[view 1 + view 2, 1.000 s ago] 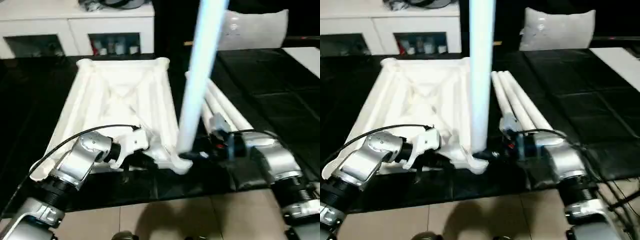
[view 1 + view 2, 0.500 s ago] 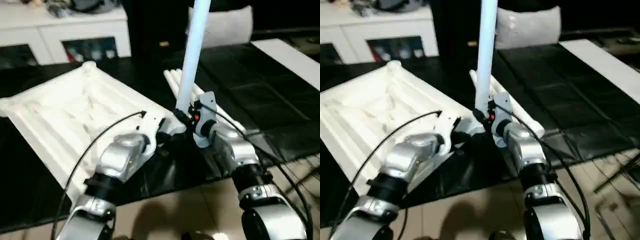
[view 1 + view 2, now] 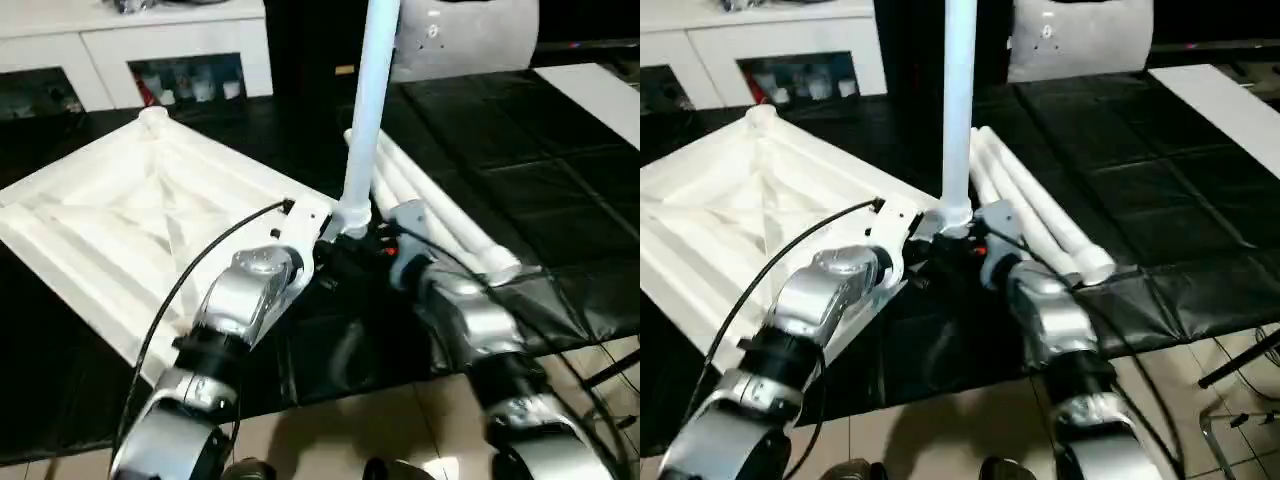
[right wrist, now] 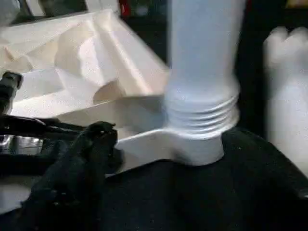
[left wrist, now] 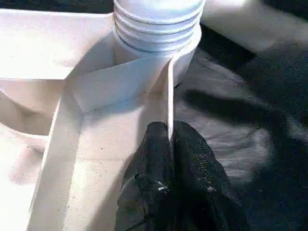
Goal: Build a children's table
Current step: Rotate table base
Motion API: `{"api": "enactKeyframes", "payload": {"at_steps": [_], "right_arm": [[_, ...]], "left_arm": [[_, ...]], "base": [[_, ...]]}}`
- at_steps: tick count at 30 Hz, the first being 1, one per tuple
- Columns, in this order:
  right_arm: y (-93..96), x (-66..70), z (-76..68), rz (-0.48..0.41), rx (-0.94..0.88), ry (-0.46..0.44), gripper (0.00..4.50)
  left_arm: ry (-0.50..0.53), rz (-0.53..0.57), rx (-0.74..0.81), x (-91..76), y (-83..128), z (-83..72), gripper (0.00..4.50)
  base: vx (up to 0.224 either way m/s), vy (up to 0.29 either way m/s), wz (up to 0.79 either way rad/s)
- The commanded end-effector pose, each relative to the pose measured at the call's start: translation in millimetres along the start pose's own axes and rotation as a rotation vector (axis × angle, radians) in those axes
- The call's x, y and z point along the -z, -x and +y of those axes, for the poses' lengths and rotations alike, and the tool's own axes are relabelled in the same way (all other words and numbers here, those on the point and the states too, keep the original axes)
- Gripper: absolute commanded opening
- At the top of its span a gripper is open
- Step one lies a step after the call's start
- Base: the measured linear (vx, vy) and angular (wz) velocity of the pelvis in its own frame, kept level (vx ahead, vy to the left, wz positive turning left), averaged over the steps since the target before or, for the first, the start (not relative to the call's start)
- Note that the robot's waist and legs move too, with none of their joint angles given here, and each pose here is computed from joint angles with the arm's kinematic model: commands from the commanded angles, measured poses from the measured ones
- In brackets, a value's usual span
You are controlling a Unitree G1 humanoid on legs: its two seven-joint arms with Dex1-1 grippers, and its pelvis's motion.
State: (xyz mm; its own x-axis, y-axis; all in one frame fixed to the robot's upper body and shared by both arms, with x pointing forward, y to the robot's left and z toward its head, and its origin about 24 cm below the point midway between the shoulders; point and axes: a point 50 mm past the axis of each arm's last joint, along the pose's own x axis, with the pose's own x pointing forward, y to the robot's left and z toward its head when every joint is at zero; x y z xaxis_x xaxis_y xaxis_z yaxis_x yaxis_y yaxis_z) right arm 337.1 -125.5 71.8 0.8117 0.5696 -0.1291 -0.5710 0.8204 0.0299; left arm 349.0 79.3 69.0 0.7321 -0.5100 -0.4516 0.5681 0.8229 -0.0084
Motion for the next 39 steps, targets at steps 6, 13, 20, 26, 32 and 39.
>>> {"api": "enactKeyframes", "payload": {"at_steps": [6,13,20,26,32,39], "right_arm": [[13.1,-7.3,-2.8,0.006,0.002,0.029,4.49],[16.4,-9.0,9.9,0.024,-0.068,0.003,4.49],[15.8,0.2,31.6,0.134,-0.225,0.012,4.5],[13.4,13.8,32.1,0.297,-0.237,0.026,4.5],[11.7,13.8,34.4,0.306,-0.268,0.045,4.5],[-2.1,20.9,37.5,0.327,-0.277,0.052,4.5]], "left_arm": [[-0.011,-0.186,-0.031,-24.7,9,14.3,0.99],[-0.042,-0.16,-0.102,-16.5,32,34.1,0.99],[-0.137,-0.065,-0.32,-7.9,83,80.3,0.71],[-0.226,0.091,-0.496,1.9,125,115.4,0.22],[-0.314,0.221,-0.579,8.6,145,130.8,0.07],[-0.388,0.439,-0.484,25.6,172,132.4,0.07]], "base": [[0.0,0.0,0.0],[0.0,0.0,0.0],[0.0,0.0,0.0],[0.0,0.0,0.0],[0.0,0.0,0.0],[0.0,0.0,0.0]]}}
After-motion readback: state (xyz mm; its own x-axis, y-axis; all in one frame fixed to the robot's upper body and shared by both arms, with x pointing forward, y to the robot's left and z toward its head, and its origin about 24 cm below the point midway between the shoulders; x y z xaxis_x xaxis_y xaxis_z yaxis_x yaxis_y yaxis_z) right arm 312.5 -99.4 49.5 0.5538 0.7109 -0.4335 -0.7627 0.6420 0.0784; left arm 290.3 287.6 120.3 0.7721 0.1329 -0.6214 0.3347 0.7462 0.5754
